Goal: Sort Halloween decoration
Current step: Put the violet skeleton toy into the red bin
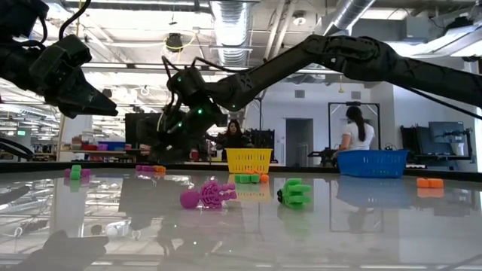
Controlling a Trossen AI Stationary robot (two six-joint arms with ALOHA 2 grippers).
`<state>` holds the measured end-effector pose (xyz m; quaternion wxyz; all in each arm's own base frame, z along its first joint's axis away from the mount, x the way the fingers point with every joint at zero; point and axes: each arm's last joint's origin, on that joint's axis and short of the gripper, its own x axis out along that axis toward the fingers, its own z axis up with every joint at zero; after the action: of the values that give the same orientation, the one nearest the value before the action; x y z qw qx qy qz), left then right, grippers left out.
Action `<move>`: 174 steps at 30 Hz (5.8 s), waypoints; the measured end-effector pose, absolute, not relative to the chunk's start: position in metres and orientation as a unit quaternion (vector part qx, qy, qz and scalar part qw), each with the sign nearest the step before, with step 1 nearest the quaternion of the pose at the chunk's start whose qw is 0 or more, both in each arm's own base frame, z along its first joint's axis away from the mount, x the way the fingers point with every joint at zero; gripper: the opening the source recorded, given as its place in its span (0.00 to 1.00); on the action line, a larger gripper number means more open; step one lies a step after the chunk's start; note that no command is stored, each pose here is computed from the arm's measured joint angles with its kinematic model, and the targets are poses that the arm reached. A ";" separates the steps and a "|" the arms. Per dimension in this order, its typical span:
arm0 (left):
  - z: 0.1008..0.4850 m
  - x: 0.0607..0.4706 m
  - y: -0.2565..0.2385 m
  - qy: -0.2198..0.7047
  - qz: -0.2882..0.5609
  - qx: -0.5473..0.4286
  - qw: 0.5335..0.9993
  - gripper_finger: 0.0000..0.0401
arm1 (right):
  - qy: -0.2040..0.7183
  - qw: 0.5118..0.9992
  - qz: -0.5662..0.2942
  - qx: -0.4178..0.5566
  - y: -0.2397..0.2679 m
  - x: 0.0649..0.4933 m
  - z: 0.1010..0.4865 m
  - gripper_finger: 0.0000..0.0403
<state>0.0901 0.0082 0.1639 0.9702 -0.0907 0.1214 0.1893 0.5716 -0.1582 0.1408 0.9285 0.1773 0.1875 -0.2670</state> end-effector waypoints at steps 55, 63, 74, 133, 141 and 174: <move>0.164 0.090 0.008 0.121 0.189 -0.091 0.970 0.42 | 0.164 0.931 -0.291 0.144 -0.155 0.578 0.121 0.26; 0.164 0.090 0.008 0.121 0.190 -0.091 0.970 0.42 | 0.183 0.925 -0.291 0.163 -0.161 0.574 0.119 0.19; 0.164 0.090 0.008 0.121 0.189 -0.091 0.970 0.42 | 0.275 0.927 -0.221 0.129 -0.127 0.571 0.145 0.18; 0.164 0.090 0.008 0.121 0.189 -0.091 0.970 0.42 | 0.205 0.943 -0.238 0.113 -0.139 0.579 0.144 0.13; 0.164 0.090 0.008 0.121 0.189 -0.091 0.970 0.42 | 0.150 0.956 -0.221 0.125 -0.155 0.581 0.145 0.07; 0.164 0.090 0.008 0.121 0.190 -0.091 0.970 0.42 | 0.353 0.898 -0.214 0.150 -0.134 0.552 0.164 0.07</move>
<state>0.0901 0.0082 0.1639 0.9701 -0.0906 0.1215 0.1897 0.5524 -0.1336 0.1637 0.8984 0.1502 0.3527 -0.2142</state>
